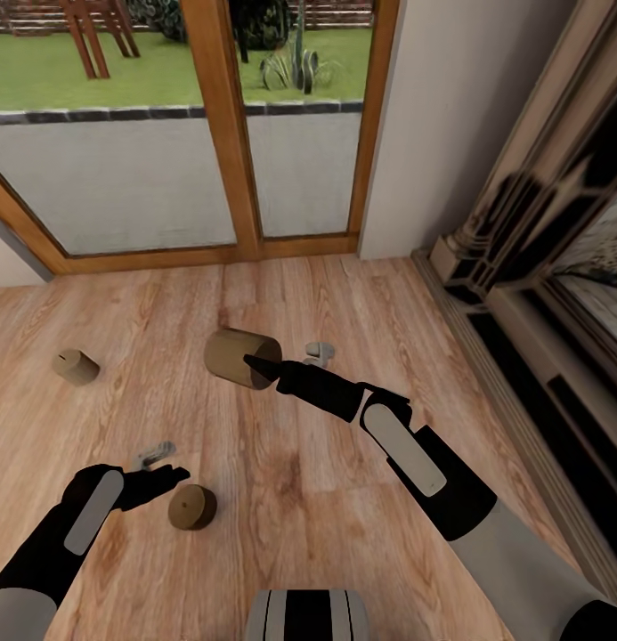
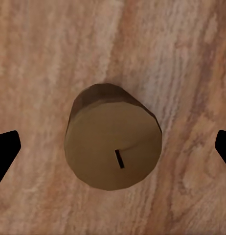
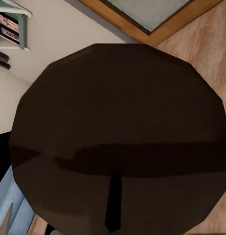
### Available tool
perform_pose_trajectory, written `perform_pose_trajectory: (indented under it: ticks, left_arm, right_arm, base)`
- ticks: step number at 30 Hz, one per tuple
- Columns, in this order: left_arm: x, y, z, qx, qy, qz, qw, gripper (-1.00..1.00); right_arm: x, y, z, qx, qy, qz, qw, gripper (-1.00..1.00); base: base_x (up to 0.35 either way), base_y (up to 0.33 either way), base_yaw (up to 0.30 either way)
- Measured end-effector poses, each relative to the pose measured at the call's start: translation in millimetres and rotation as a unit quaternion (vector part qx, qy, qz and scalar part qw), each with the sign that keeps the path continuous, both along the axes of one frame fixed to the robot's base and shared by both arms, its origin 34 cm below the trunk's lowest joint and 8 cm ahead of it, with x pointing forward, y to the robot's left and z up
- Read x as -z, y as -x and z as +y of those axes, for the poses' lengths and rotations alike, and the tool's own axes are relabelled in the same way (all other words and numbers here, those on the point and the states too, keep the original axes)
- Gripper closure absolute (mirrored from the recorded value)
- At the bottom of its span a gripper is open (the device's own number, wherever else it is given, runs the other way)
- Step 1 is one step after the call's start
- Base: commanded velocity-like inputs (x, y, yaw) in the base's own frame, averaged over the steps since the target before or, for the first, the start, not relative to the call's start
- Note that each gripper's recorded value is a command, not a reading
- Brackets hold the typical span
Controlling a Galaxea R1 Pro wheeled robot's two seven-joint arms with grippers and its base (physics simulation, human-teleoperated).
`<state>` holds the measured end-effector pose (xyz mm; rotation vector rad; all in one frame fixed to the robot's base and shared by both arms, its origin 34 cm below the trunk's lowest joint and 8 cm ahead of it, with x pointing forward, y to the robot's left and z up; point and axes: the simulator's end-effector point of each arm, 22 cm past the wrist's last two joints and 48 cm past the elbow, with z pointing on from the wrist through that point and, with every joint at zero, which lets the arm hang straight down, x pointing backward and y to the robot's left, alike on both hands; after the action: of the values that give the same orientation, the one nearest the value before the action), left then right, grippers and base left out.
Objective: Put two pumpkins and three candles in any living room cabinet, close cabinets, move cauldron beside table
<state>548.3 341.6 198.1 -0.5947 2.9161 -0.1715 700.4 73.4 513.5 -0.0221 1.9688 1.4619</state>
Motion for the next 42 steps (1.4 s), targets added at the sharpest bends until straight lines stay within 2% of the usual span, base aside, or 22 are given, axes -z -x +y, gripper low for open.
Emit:
perform_pose_trajectory:
  ticks: [6, 11, 18, 21, 25, 28, 36, 42]
  left_arm:
    - [11, -2, 4, -0.009, -0.007, -0.009, 0.9999, -1.00]
    - [22, 4, 6, -0.011, -0.011, -0.002, 0.9999, -1.00]
    - [39, 7, 16, -0.031, -0.027, -0.014, 0.9991, -1.00]
    - [40, 8, 13, -0.029, -0.026, -0.013, 0.9991, -1.00]
    - [44, 10, -6, -0.019, -0.016, -0.011, 0.9996, -1.00]
    - [44, 10, -10, -0.017, -0.013, -0.011, 0.9997, -1.00]
    - [50, 8, -9, -0.024, -0.018, -0.020, 0.9993, -1.00]
    - [60, 18, -7, -0.026, -0.022, -0.009, 0.9994, -1.00]
  right_arm:
    - [16, 0, 0, 0.000, 0.000, 0.012, 0.9999, 1.00]
    - [29, 0, 0, 0.000, 0.000, 0.022, 0.9997, 1.00]
    - [41, 0, 0, 0.000, -0.001, 0.033, 0.9995, 1.00]
    - [42, 1, 0, -0.001, -0.001, 0.033, 0.9995, 1.00]
    - [42, 1, 0, -0.001, -0.001, 0.033, 0.9995, 1.00]
    - [41, 1, 0, -0.001, -0.001, 0.033, 0.9995, 1.00]
    - [50, 1, 0, 0.000, 0.001, 0.039, 0.9992, 1.00]
    - [55, 1, 0, 0.000, -0.001, 0.043, 0.9991, 1.00]
  base:
    - [0.000, 0.000, 0.000]
    - [0.000, 0.000, 0.000]
    - [0.000, 0.000, 0.000]
    - [0.000, 0.000, 0.000]
    - [0.000, 0.000, 0.000]
    - [0.000, 0.000, 0.000]
    - [0.000, 0.000, 0.000]
    - [0.000, 0.000, 0.000]
